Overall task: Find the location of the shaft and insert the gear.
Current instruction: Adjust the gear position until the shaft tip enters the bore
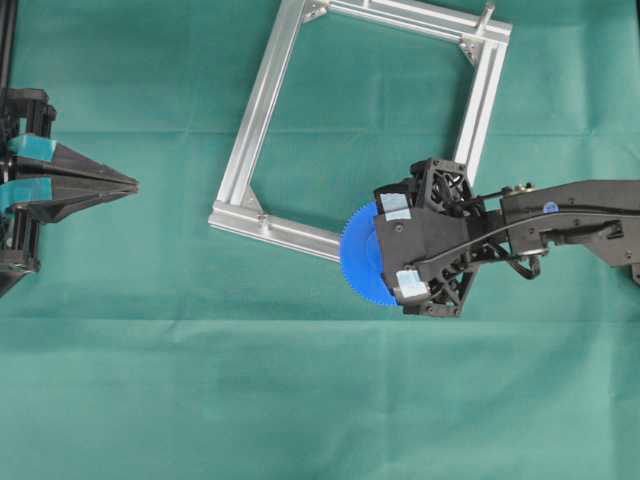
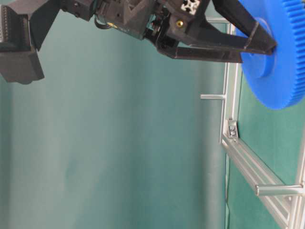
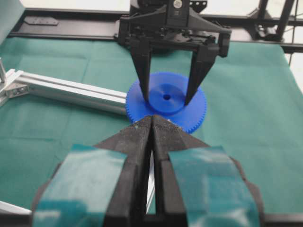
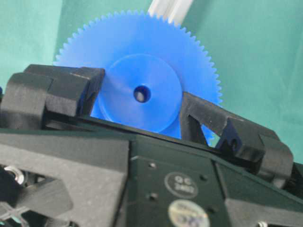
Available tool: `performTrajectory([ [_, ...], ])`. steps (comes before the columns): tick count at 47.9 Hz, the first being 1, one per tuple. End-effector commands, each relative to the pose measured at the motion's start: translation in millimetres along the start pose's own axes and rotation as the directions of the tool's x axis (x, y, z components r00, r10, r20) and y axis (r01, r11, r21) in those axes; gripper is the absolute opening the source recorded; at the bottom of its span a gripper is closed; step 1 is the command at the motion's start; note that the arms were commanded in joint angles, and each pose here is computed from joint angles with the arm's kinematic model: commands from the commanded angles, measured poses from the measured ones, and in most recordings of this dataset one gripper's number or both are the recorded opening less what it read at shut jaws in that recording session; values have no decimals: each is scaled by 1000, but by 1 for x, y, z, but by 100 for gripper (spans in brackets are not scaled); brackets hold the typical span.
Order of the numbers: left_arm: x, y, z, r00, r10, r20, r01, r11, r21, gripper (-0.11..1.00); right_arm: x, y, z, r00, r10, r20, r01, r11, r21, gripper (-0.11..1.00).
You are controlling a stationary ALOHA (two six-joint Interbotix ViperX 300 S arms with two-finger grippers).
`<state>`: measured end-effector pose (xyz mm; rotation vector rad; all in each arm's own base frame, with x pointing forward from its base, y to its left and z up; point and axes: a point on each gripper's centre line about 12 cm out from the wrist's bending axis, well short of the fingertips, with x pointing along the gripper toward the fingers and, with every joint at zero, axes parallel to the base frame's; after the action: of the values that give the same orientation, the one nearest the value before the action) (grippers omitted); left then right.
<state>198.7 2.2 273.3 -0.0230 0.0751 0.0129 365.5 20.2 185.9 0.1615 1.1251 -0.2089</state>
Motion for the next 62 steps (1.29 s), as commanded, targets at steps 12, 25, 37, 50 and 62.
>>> performTrajectory([
  [12,2,0,12,1000,3,31,-3,1000,-3,1,-1,-12,3,1000,-19,7,19,1000,19,70],
  [25,2,0,12,1000,3,29,-3,1000,-5,1,-2,-12,4,1000,-14,16,14,1000,20,70],
  [37,2,0,12,1000,3,31,-3,1000,-2,1,-7,-13,1,999,1,49,-2,1000,20,70],
  [50,2,0,13,999,3,32,-3,1000,-2,1,-8,-14,-5,998,12,66,-14,1000,22,70],
  [62,2,0,13,999,3,32,-3,1000,-3,1,-9,-14,-5,997,17,79,-19,1000,18,70],
])
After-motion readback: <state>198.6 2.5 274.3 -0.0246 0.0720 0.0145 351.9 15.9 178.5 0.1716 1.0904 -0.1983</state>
